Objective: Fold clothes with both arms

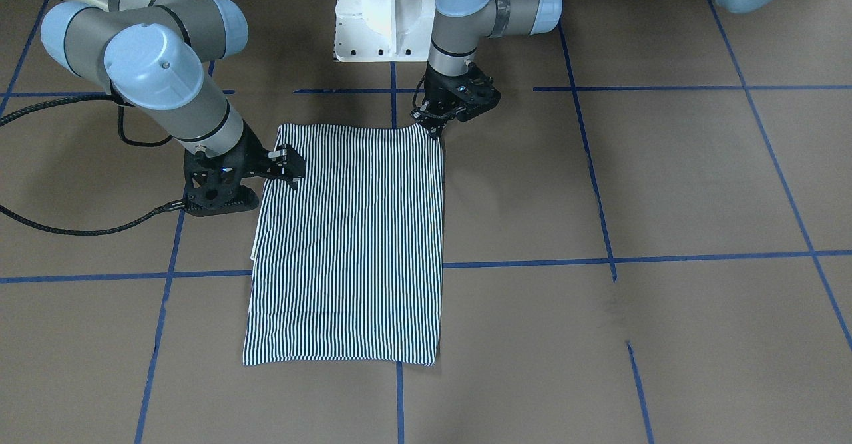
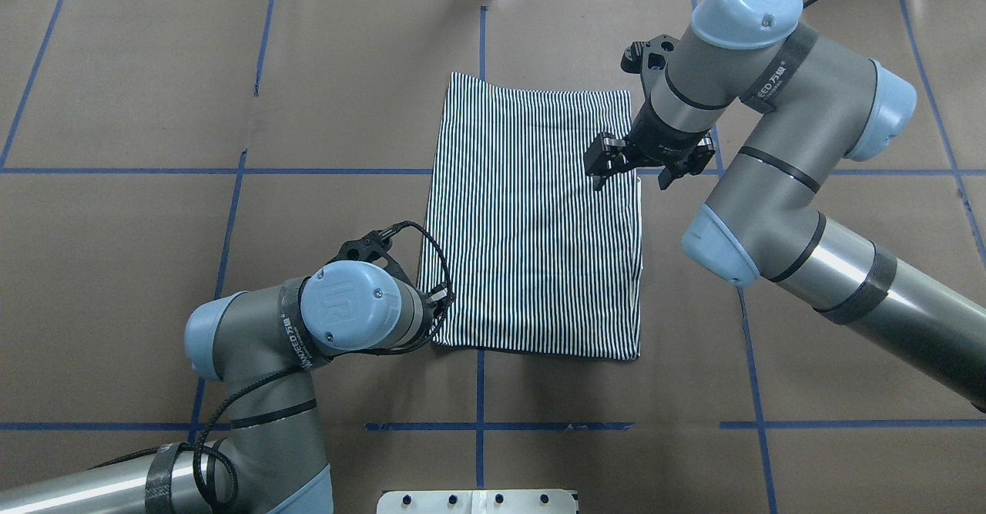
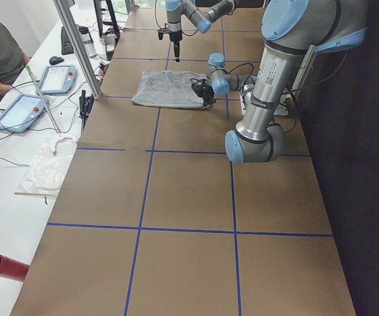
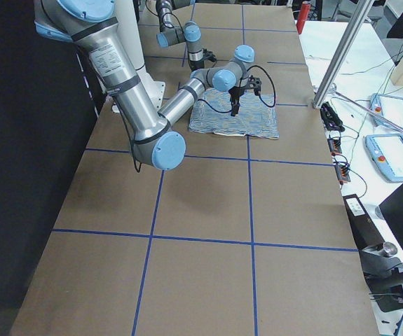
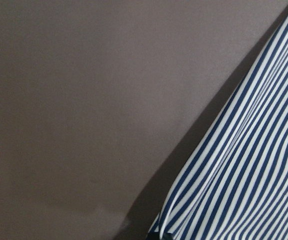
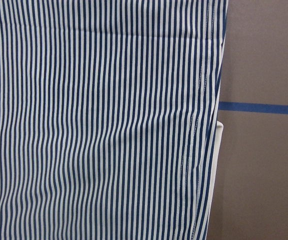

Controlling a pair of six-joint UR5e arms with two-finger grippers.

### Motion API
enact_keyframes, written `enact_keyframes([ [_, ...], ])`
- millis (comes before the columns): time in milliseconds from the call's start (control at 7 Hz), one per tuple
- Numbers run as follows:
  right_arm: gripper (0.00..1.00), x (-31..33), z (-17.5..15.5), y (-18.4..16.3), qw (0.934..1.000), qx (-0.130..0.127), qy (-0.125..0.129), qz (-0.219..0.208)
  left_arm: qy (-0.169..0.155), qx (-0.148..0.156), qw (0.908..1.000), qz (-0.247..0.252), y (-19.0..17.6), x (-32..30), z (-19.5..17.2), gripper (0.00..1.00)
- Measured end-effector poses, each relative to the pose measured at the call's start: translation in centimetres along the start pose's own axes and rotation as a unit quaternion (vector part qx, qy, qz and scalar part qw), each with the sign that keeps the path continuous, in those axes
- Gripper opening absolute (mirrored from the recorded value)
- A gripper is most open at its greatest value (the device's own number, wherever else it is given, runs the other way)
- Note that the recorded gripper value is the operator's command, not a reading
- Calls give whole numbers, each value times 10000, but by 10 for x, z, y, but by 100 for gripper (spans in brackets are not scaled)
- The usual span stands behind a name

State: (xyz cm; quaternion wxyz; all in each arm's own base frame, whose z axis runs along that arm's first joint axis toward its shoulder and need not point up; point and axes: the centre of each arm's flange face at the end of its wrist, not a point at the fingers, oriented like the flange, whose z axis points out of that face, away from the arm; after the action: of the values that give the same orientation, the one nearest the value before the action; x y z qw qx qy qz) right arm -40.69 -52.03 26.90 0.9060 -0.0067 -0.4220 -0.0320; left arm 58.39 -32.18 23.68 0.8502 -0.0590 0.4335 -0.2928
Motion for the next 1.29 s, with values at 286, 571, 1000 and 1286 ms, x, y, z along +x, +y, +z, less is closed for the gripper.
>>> enact_keyframes([
  [286, 100, -2, 2, 2, 10000, -15, -4, 52, -67, -40, 10000, 44, 8, -4, 3, 84],
  [571, 100, -3, 2, 3, 10000, -18, -7, 70, -65, -78, 9999, 60, 12, -2, 2, 84],
  [1000, 100, -3, 2, 3, 10000, -14, -5, 71, -104, -108, 9999, 81, 19, -2, 7, 80],
  [1286, 100, -2, 3, 3, 10000, -19, 5, 77, -125, -106, 9998, 75, 20, -3, 9, 55],
])
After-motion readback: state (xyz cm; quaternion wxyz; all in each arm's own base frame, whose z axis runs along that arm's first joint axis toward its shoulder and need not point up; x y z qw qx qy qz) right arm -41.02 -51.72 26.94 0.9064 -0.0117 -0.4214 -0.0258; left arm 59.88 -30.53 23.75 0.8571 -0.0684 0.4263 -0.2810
